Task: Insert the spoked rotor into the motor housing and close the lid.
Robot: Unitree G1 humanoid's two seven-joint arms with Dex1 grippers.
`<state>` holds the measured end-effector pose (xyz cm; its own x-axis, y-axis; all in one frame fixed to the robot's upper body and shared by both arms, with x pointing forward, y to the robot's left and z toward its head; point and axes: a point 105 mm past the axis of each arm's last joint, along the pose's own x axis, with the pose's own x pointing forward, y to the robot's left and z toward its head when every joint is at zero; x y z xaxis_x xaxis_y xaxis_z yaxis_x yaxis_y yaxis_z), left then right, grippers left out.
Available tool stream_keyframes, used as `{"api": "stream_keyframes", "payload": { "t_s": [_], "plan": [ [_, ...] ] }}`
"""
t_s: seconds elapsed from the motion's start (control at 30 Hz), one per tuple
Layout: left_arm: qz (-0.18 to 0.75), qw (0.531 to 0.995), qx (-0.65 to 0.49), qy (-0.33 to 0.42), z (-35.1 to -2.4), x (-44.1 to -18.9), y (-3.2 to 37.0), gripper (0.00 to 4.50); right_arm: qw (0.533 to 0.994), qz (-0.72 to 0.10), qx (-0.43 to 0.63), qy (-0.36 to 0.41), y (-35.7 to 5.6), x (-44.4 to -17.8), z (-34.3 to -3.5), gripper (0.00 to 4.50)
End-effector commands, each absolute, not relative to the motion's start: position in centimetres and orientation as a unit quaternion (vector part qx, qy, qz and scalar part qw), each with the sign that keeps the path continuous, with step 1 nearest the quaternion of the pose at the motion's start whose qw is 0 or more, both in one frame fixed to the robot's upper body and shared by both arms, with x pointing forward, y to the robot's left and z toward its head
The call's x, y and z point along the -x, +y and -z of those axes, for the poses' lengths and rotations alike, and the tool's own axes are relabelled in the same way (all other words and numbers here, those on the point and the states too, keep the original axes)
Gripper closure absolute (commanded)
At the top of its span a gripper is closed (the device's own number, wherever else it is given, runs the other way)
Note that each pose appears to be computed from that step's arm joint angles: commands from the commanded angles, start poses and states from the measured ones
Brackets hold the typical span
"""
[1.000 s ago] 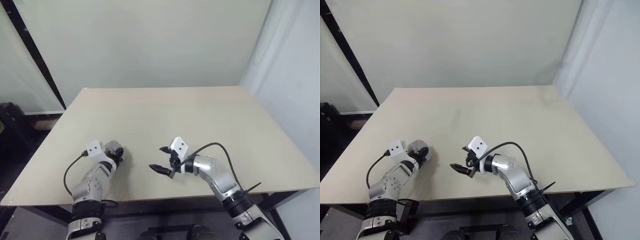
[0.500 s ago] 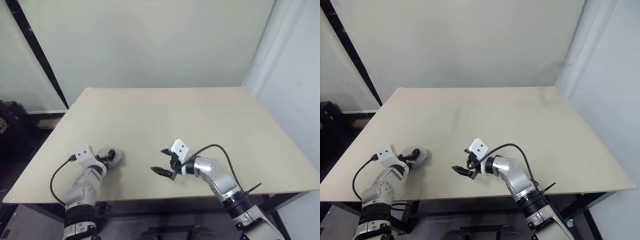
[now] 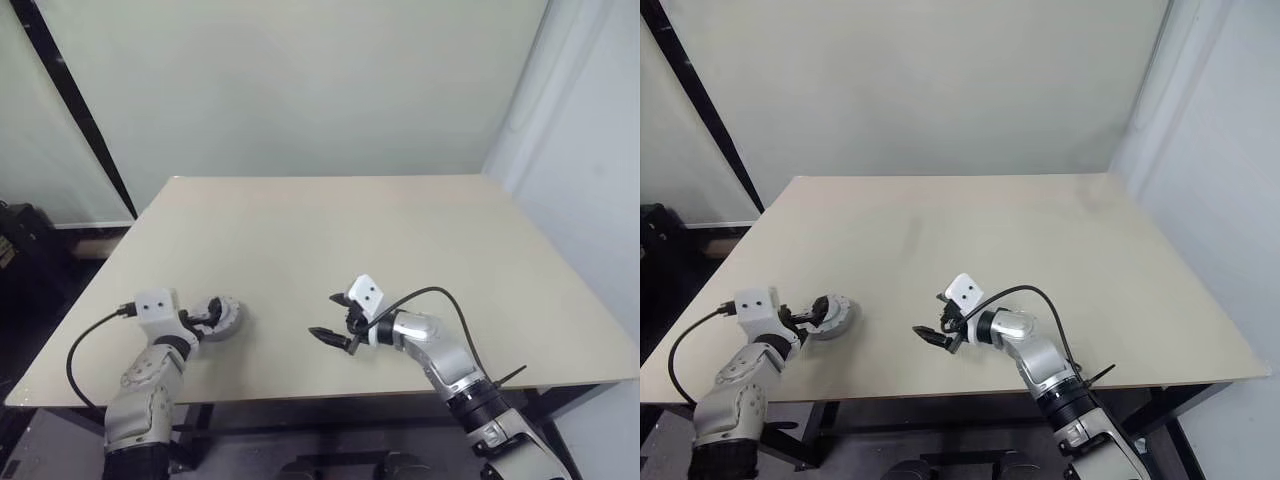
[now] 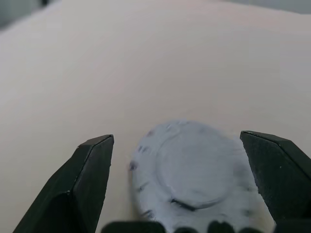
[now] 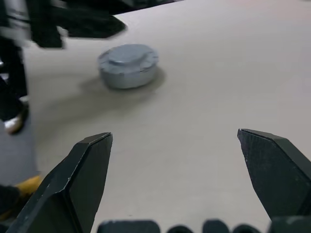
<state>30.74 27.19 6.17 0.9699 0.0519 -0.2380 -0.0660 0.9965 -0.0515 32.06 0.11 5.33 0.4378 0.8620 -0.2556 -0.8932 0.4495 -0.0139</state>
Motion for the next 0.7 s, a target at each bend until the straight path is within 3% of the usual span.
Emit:
{"api": "stream_keyframes", "payload": {
  "t_s": [0.03, 0.2, 0.37, 0.7],
  "plan": [
    [0.084, 0.993, -0.023, 0.079, -9.6, -30.8, 23.1, 0.04, 0.868, -0.483, 0.069, 0.096, -1.9, -33.8, -6.7, 0.0],
    [0.201, 0.975, -0.05, 0.085, -10.5, -29.7, 18.1, 0.04, 0.903, -0.413, 0.06, 0.106, -6.8, -35.4, -7.5, 0.0],
    [0.255, 0.96, -0.053, 0.107, -9.4, -29.1, 15.2, 0.04, 0.922, -0.361, 0.071, 0.122, -10.8, -35.6, -7.9, 0.0],
    [0.261, 0.957, -0.047, 0.117, -8.1, -28.8, 14.3, 0.04, 0.934, -0.329, 0.063, 0.123, -12.4, -35.2, -8.1, 0.0]
  ]
}}
